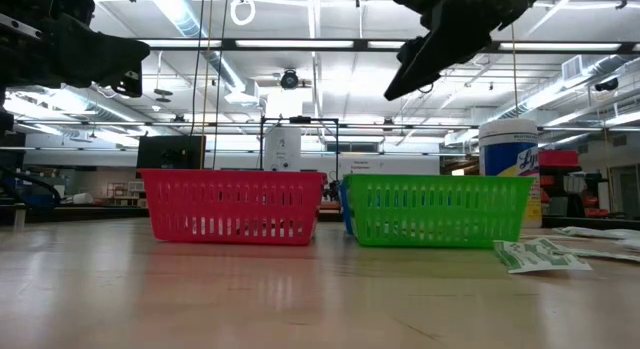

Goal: Pick & Place First Aid Supplies
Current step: Put the green bandage pack into the green bin

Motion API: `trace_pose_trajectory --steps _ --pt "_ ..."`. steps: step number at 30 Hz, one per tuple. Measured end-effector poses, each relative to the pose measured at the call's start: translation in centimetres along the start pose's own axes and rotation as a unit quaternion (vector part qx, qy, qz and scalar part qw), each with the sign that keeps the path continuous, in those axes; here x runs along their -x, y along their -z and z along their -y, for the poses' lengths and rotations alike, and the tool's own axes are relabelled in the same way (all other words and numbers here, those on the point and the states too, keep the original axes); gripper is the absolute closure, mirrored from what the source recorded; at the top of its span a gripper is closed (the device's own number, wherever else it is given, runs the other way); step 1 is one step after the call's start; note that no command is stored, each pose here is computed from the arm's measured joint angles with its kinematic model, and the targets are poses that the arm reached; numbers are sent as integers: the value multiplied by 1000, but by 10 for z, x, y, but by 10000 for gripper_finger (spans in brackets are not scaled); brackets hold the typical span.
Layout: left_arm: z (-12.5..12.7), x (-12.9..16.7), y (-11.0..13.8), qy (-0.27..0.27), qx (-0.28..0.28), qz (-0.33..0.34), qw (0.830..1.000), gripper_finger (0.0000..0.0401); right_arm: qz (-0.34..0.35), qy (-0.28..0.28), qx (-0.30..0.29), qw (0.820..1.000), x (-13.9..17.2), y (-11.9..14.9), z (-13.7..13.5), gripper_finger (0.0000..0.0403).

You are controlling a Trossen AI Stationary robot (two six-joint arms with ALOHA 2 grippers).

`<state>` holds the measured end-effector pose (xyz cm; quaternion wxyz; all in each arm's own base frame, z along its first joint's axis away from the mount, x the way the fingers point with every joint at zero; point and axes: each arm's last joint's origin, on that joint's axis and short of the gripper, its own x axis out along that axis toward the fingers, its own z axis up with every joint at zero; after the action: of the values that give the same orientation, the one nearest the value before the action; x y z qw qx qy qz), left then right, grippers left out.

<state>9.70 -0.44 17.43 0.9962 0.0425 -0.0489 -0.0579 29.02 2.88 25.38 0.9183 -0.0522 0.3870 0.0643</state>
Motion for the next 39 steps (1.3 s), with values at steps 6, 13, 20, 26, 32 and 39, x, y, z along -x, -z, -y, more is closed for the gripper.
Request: trace_pose_trajectory --steps 6,13,20,26,32,39 --pt "0 0 0 0 0 0 1000 376 -24 31 -37 999 16 8 24 135" --pt "0 0 0 0 0 0 1000 376 -47 52 -64 995 28 34 36 136" --pt "0 0 0 0 0 0 1000 376 -71 89 -104 988 38 74 38 136" --pt "0 0 0 0 0 0 1000 376 -122 53 -163 978 24 109 31 136" --pt "0 0 0 0 0 0 1000 376 -159 29 -195 967 16 133 25 136" --pt "0 0 0 0 0 0 1000 376 -174 22 -211 962 13 143 23 136"
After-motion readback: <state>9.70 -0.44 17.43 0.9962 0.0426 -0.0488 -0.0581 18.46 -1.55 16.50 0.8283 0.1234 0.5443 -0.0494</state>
